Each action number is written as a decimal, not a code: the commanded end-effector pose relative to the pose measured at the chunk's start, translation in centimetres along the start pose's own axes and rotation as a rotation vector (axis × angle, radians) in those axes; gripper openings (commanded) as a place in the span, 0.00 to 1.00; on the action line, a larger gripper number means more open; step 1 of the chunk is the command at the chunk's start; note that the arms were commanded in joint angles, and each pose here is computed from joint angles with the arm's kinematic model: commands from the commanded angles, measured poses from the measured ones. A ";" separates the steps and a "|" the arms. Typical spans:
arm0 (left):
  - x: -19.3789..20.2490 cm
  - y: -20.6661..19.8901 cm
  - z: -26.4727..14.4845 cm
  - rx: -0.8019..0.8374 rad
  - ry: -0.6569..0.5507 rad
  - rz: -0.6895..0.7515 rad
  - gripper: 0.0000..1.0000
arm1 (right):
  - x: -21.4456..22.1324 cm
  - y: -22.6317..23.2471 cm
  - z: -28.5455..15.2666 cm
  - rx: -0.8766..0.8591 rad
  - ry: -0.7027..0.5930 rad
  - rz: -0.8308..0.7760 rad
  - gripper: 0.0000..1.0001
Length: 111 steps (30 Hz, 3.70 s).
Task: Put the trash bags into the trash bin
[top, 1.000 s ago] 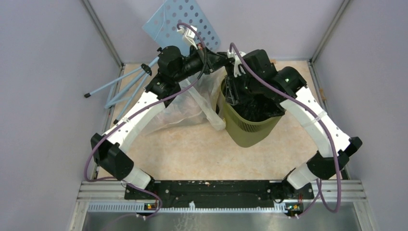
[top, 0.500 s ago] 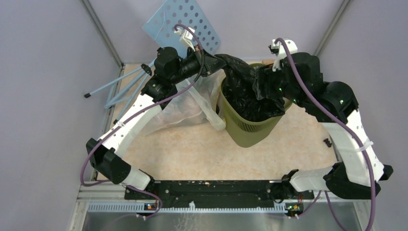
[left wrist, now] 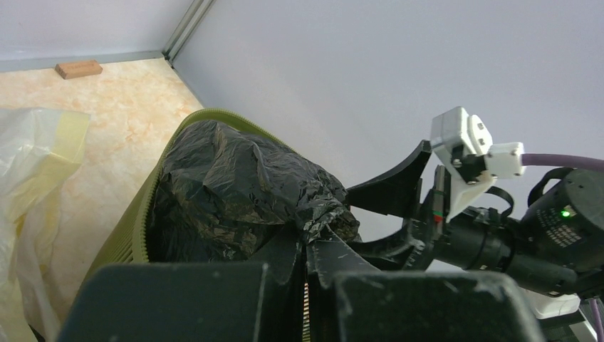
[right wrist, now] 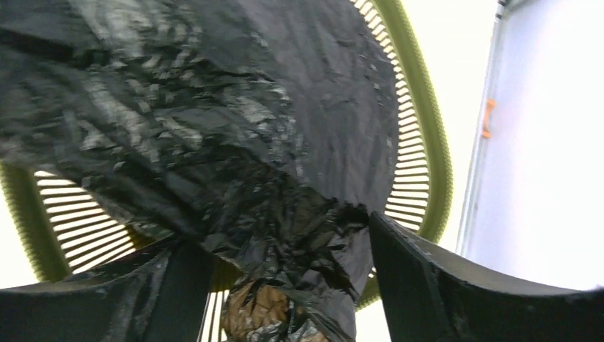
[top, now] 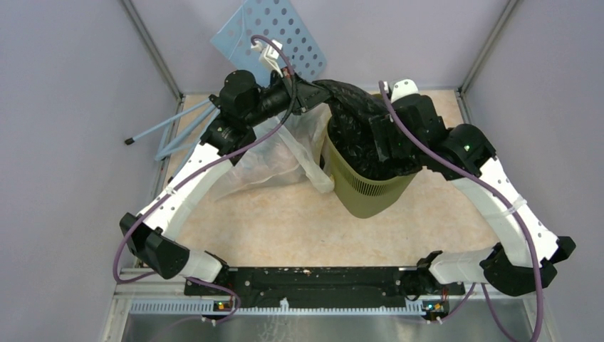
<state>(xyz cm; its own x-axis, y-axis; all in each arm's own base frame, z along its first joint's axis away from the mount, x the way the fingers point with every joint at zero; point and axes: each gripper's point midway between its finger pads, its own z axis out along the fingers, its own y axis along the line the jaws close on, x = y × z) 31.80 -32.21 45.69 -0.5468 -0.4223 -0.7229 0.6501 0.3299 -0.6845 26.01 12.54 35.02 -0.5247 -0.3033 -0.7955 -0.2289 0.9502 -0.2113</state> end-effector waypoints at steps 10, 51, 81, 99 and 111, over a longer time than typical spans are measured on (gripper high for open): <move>0.1 -0.4 -2.2 -0.023 0.039 0.049 0.00 | -5.9 -6.0 -1.6 0.193 -0.189 0.243 0.26; 5.5 16.7 2.0 -0.161 0.373 -0.144 0.09 | -5.5 -11.6 17.4 -0.043 0.054 0.418 0.25; 10.8 16.6 -0.9 -0.128 0.441 -0.223 0.16 | -0.1 -12.9 10.8 -0.005 0.005 0.641 0.65; 11.9 15.1 -1.1 -0.062 0.472 -0.226 0.16 | 3.5 -14.1 10.4 0.069 -0.012 0.758 0.71; 8.1 15.1 -2.6 -0.246 0.326 -0.095 0.68 | -0.3 -18.4 2.8 0.287 -0.173 0.692 0.83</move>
<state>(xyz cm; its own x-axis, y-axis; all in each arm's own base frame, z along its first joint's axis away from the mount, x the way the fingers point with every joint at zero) 35.21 -29.72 25.65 -0.8476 -0.1291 -0.5147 0.4091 0.4588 -0.7887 34.48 -3.25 32.71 -0.4452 0.4026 -0.7998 0.3164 0.9063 0.2801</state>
